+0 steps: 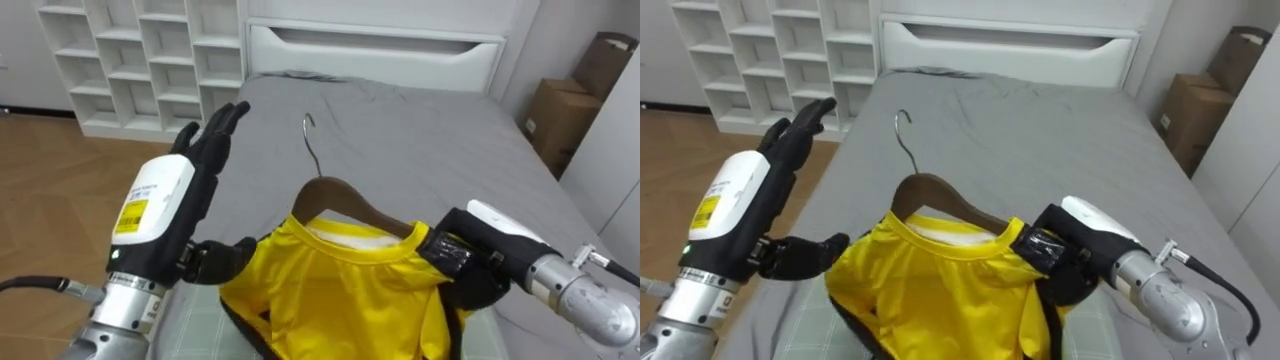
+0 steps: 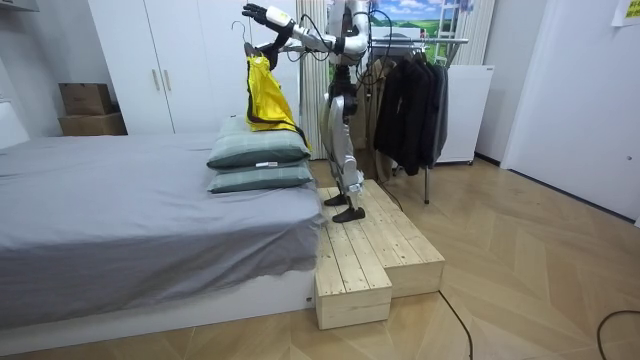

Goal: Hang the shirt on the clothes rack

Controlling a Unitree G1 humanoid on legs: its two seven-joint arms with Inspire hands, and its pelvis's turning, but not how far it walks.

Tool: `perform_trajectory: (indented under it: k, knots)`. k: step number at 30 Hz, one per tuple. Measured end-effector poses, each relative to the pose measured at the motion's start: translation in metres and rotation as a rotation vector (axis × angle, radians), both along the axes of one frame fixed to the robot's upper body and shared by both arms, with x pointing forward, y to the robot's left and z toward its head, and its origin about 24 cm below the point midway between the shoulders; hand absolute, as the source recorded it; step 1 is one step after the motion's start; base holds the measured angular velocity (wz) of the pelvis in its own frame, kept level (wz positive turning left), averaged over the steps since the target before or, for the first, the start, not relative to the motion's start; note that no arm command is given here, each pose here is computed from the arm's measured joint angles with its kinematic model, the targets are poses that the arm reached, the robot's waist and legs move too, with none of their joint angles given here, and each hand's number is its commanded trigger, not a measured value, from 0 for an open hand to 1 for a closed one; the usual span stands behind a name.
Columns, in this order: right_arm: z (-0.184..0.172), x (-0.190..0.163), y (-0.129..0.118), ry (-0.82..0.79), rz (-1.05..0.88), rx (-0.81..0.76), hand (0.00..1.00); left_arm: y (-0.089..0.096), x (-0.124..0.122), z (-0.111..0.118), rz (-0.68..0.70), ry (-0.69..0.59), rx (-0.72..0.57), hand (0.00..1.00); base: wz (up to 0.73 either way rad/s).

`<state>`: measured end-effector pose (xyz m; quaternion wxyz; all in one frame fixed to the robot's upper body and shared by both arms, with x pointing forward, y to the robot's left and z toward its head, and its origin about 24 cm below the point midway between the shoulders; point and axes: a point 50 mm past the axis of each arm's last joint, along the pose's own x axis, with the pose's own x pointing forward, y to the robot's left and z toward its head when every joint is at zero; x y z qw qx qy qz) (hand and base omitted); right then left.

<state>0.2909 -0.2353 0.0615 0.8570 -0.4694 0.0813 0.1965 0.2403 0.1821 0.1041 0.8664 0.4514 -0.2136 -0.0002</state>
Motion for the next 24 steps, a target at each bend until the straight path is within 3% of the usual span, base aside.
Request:
perform_trajectory:
  k: [9,24]
  knots:
    - [0.001,-0.002,-0.007,-0.023,-0.040,0.028,1.00,-0.004,0.000,-0.002,0.002,0.007,-0.043,0.00,-0.04]
    - [-0.021,-0.016,-0.051,-0.003,-0.295,0.138,1.00,0.003,0.003,-0.015,0.049,0.060,-0.057,0.00,-0.08]
